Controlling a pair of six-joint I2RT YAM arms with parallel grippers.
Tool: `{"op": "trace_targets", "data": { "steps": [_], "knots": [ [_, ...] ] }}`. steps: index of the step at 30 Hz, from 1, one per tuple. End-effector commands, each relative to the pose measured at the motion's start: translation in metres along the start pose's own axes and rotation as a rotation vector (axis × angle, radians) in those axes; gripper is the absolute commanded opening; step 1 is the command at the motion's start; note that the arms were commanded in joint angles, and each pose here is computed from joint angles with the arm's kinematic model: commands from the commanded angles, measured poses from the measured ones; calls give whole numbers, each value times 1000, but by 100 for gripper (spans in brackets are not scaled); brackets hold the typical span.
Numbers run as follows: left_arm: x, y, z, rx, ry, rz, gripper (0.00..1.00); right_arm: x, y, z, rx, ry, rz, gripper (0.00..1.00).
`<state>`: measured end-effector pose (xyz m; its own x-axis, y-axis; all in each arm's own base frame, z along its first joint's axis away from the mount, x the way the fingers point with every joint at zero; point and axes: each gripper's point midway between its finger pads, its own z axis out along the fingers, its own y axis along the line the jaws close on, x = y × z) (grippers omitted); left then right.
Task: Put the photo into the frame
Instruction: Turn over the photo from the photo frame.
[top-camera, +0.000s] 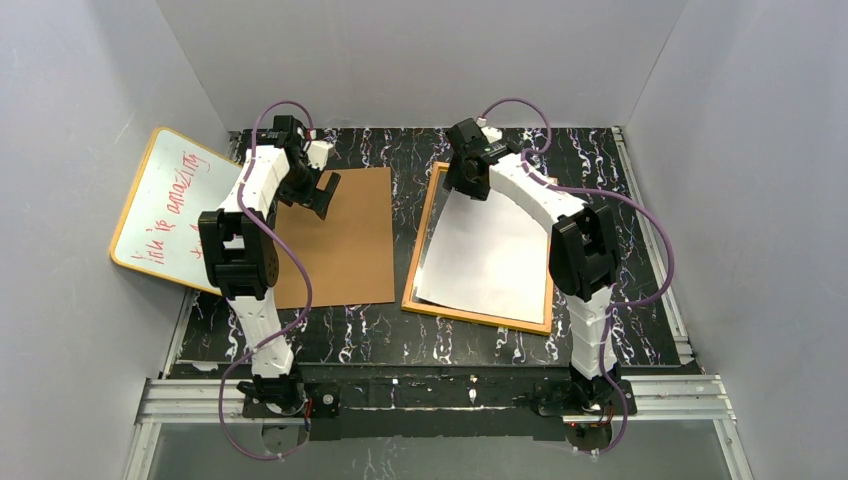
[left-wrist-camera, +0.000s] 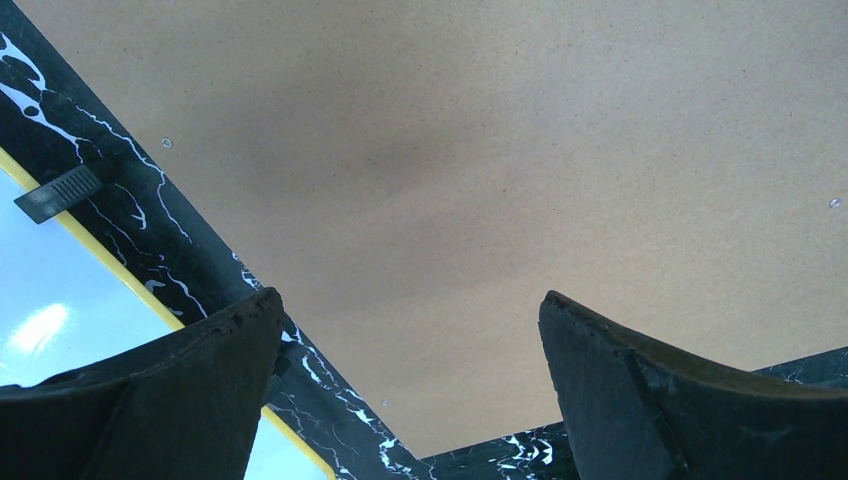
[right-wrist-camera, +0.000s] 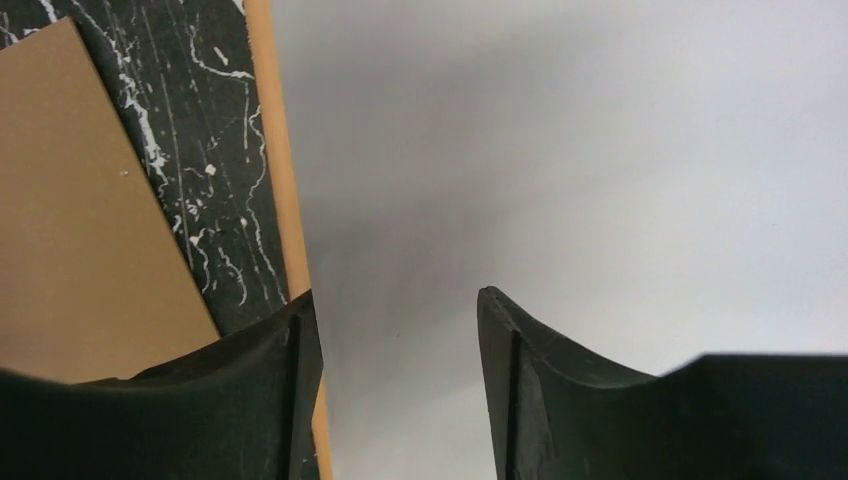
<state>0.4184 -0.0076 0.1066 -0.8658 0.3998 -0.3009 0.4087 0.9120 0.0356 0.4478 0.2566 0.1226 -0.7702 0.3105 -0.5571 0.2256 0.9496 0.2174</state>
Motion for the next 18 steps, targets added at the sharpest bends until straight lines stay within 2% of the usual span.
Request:
{"op": "trace_targets", "data": {
  "steps": [1,9,13,18],
  "knots": [
    [-5,3,-28,-32,-36,26,98,-3,21,-3,-92,26,5,68],
    [-9,27,-31,-110,-14,53,98,-3,47,-18,-229,61,41,87],
    [-6,43,-32,-182,14,83,98,-2,62,-28,-291,78,62,90],
    [6,71,-23,-327,80,134,98,14,101,-37,-402,115,74,91]
  ]
}}
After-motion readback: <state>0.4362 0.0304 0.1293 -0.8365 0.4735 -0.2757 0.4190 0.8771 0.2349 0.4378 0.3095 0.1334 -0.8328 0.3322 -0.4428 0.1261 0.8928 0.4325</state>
